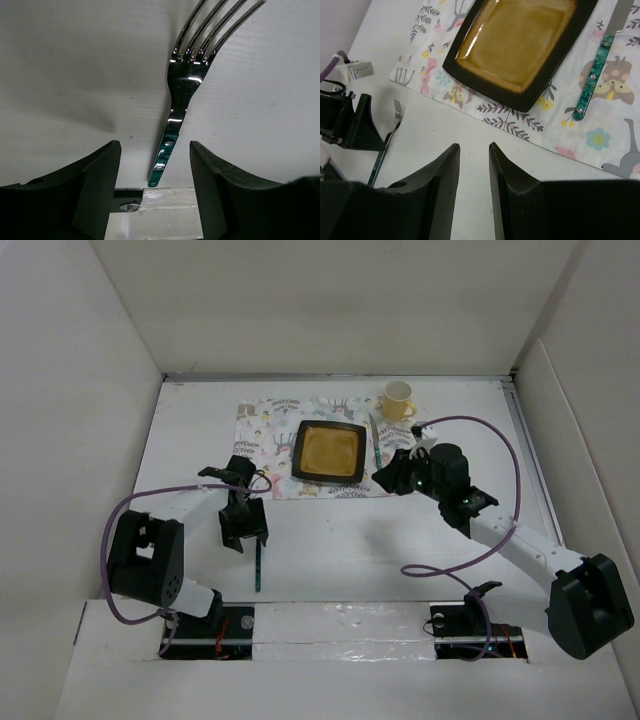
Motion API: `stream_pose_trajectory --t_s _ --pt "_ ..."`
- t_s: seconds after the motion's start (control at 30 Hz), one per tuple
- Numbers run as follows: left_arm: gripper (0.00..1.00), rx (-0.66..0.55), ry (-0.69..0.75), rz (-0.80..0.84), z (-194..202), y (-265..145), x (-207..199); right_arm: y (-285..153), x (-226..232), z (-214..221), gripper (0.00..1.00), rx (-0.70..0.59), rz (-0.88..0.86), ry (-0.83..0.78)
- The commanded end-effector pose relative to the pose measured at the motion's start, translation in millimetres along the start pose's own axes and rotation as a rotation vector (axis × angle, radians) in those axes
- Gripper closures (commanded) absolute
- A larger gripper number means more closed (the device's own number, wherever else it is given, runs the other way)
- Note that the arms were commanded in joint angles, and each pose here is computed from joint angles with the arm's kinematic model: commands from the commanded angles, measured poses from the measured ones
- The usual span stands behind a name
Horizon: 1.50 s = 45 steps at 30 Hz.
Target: Set the dinner table for one person
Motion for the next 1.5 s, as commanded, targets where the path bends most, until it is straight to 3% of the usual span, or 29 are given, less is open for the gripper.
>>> stream_pose_trajectory --t_s 0.0,0.23,0.47,0.6,0.63,0.67,0.73,0.83,0.93,1.03,1.27,1.4,1.43,1.47 --pt "0.47 -0.019 0.021 -0.003 -5 -4 -2 0 7 -11 0.65 -0.051 -0.047 -0.015" --pt "0.58 -0.020 0.036 -0.051 -16 7 -1 3 8 -10 0.64 -0.039 -0.064 -0.011" --pt "0.60 0.026 0.013 -0.060 -13 20 -1 2 7 -12 0.64 -0.047 -0.052 -0.012" --pt "0.75 0.034 0.010 -0.054 -13 24 -2 3 5 -12 0.64 -0.043 -0.055 -0.007" --pt "0.84 0.034 0.008 -0.051 -13 24 -3 2 5 -12 0.64 -0.047 -0.051 -0.009" --pt "0.86 0.035 0.008 -0.041 -12 24 -4 2 3 -12 0.64 -0.048 -0.041 -0.006" --pt "1.00 0.043 0.017 -0.031 -12 24 -5 3 4 -10 0.64 -0.042 -0.051 -0.006" --pt "1.00 0.020 0.038 -0.002 -14 18 -8 3 3 -10 0.64 -0.044 -0.042 -0.007" --pt "1.00 -0.054 0.053 0.027 -25 -2 -15 4 4 -9 0.64 -0.038 -0.056 -0.004" --pt "1.00 -0.204 0.068 0.109 -52 -40 -35 5 1 -10 0.64 -0.040 -0.032 -0.004" --pt "1.00 -0.538 0.093 0.206 -139 -107 -83 3 6 -9 0.64 -0.046 -0.067 0.003" --pt "1.00 -0.527 0.138 0.179 -178 -102 -105 4 6 -7 0.64 -0.045 -0.053 -0.004" --pt "1.00 -0.487 0.170 0.156 -188 -85 -110 5 9 -4 0.64 -0.030 -0.066 -0.008" --pt "1.00 -0.525 0.183 0.171 -205 -99 -121 6 9 -4 0.64 -0.027 -0.073 -0.008"
Point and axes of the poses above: each gripper's point midway between its finger pads, its own y axis out along the fingers, its own x axis along the line the jaws close on, z = x × y, the point moved 5 cm from there along -y, back along the fingers, and after that the axes turned 3 degrees about -y, right-handed, at the moved point
